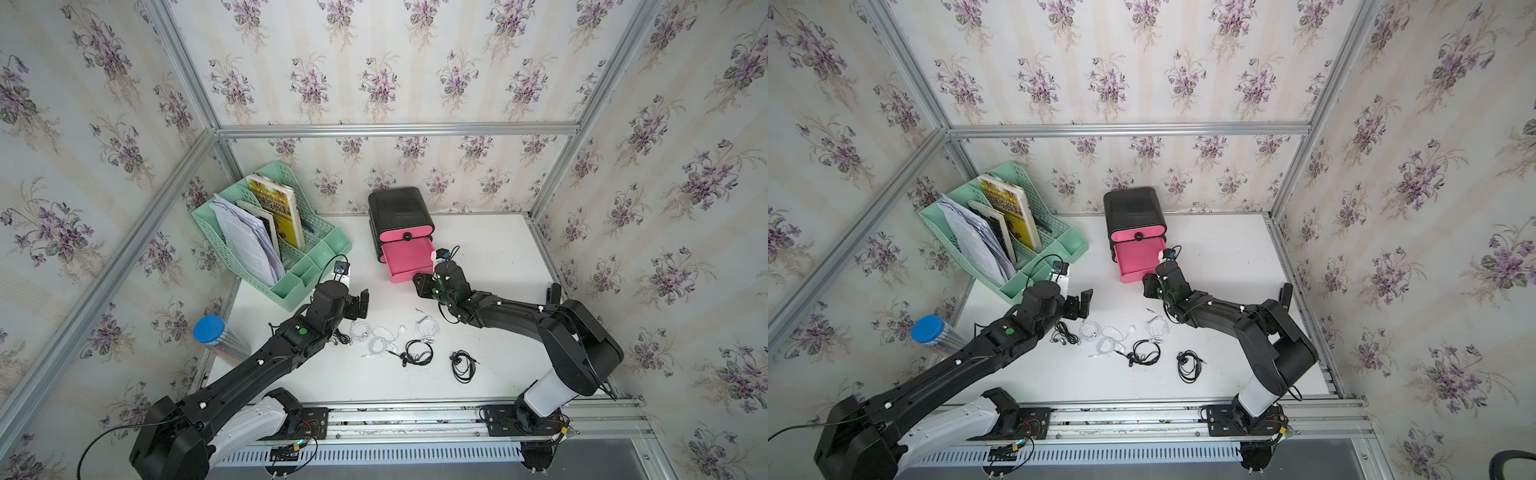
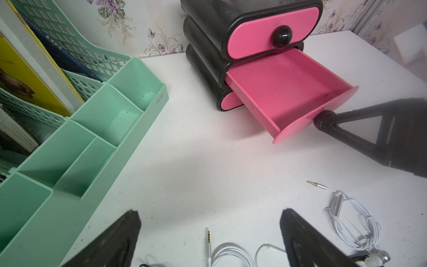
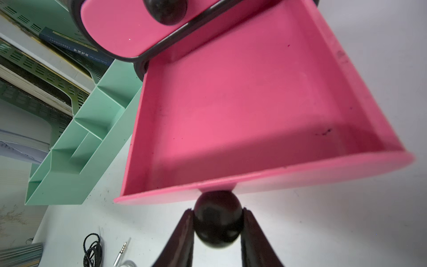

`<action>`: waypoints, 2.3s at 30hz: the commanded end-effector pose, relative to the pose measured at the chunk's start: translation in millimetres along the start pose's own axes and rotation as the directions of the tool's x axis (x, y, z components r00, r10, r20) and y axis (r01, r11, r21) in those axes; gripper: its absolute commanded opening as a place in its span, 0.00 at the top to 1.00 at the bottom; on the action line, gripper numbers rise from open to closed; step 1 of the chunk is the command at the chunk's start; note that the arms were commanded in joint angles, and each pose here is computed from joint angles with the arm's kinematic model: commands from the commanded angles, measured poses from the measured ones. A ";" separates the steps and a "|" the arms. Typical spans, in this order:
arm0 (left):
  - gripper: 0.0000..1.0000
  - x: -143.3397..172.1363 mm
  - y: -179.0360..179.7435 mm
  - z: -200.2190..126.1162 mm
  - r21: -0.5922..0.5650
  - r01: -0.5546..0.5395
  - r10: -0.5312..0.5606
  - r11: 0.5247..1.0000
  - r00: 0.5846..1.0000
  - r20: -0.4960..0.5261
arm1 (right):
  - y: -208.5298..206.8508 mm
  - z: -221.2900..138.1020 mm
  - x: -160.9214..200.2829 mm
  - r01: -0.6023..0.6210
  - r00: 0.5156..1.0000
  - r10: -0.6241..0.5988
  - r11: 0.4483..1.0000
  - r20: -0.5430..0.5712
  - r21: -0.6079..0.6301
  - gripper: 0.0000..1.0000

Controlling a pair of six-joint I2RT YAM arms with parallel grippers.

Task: Place the wired earphones into the drawer by color
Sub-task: Open the drawer in the storage box, then pick up the wired earphones from the center of the board.

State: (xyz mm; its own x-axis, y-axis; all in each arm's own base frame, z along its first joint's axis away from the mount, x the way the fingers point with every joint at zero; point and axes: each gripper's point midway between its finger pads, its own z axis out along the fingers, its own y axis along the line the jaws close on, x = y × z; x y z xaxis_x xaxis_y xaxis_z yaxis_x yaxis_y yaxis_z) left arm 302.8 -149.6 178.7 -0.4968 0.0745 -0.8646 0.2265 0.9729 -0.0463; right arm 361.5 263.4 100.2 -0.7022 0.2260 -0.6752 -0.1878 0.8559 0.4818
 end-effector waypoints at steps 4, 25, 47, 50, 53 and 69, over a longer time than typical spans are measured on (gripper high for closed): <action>0.01 -2.3 1.0 -0.8 -0.005 0.003 -0.003 1.000 1.000 0.007 | -3.4 -0.7 2.0 -0.014 1.000 0.014 1.000 0.009 0.014 0.68; 0.01 -1.6 -4.8 0.2 0.028 -0.009 0.008 1.000 1.000 0.010 | -16.0 -18.0 7.9 0.044 0.999 -0.042 0.996 -0.027 0.077 0.47; 0.01 7.0 -33.6 11.1 0.174 -0.042 0.047 0.984 0.999 -0.021 | -58.5 -84.3 92.7 0.114 0.940 -0.065 0.985 -0.334 0.129 0.46; 0.01 6.3 -30.6 10.8 0.158 -0.042 0.045 0.987 0.999 -0.018 | -59.7 -81.4 99.9 0.100 0.934 -0.050 0.987 -0.353 0.125 0.47; 0.01 6.3 -28.9 10.3 0.150 -0.040 0.044 0.988 0.999 -0.019 | -59.2 -76.5 106.6 0.094 0.926 -0.043 0.988 -0.375 0.119 0.49; 0.01 6.7 -26.0 10.8 0.133 -0.040 0.043 0.990 0.999 -0.020 | -57.6 -61.6 117.2 0.095 0.911 -0.040 0.989 -0.410 0.115 0.61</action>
State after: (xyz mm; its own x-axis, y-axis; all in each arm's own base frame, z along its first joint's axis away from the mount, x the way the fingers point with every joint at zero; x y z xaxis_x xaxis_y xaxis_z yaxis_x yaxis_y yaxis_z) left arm 299.4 -177.7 163.2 -0.5163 0.1326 -0.8461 0.3663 0.9272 -0.0783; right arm 243.9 207.2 24.9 -0.9178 -0.0292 -0.3959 -0.1724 0.9276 0.3314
